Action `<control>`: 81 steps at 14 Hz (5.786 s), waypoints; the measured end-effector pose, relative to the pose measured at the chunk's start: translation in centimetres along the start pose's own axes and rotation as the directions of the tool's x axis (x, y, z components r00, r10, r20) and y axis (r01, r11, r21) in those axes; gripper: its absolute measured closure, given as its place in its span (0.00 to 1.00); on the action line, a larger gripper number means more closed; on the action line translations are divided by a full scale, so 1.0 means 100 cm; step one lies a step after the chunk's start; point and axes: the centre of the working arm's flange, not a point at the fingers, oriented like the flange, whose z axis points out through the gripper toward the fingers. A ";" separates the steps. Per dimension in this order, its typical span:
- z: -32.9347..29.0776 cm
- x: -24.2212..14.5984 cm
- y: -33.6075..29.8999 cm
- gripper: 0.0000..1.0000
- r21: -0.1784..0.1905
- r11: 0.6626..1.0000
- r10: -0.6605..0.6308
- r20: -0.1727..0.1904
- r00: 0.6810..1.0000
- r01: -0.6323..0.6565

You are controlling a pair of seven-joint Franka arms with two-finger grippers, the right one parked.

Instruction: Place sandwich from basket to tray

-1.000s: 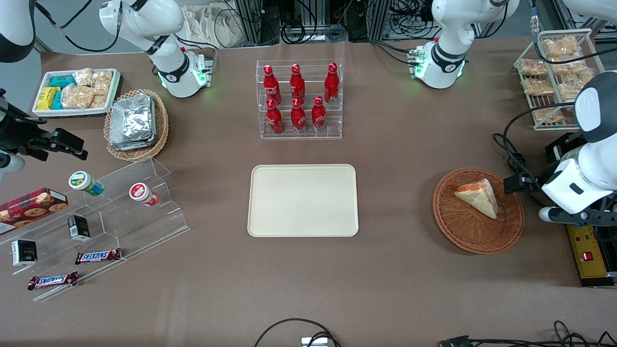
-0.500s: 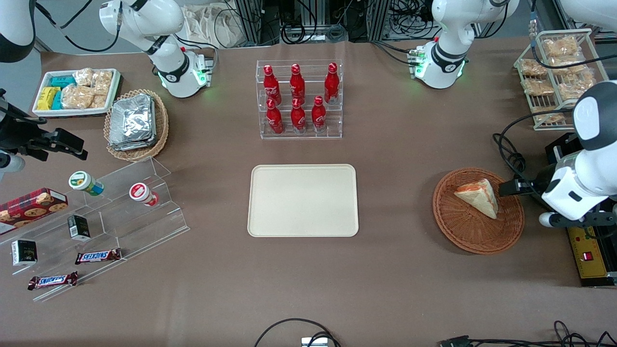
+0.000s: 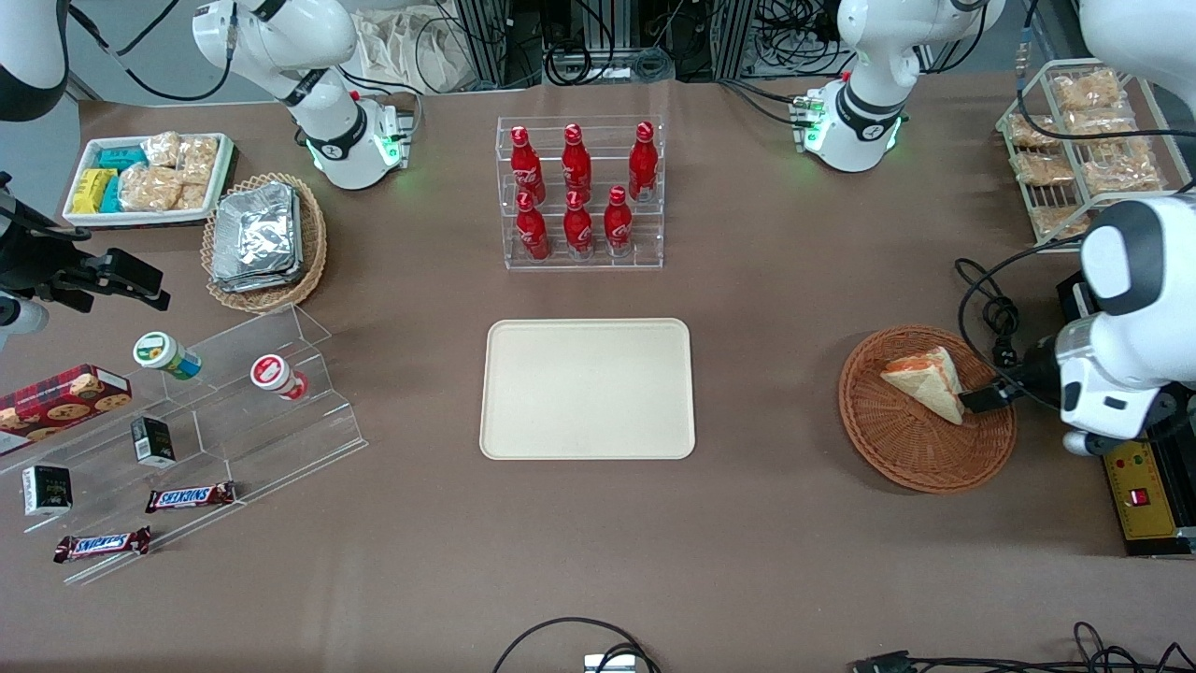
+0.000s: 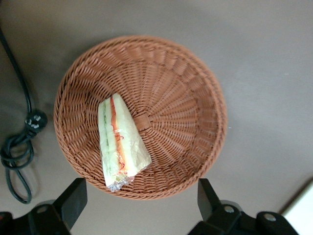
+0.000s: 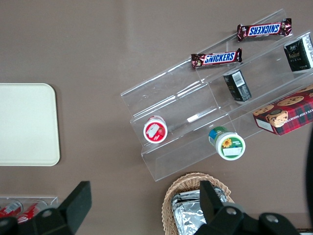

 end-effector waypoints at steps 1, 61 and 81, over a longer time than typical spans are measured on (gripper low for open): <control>0.017 -0.004 -0.004 0.00 0.001 0.999 -0.035 -0.009 0.999 0.035; 0.104 -0.245 0.349 0.81 0.043 0.901 0.427 0.075 0.901 -0.431; -0.018 -0.208 0.313 0.00 0.123 0.940 0.330 -0.105 0.938 -0.317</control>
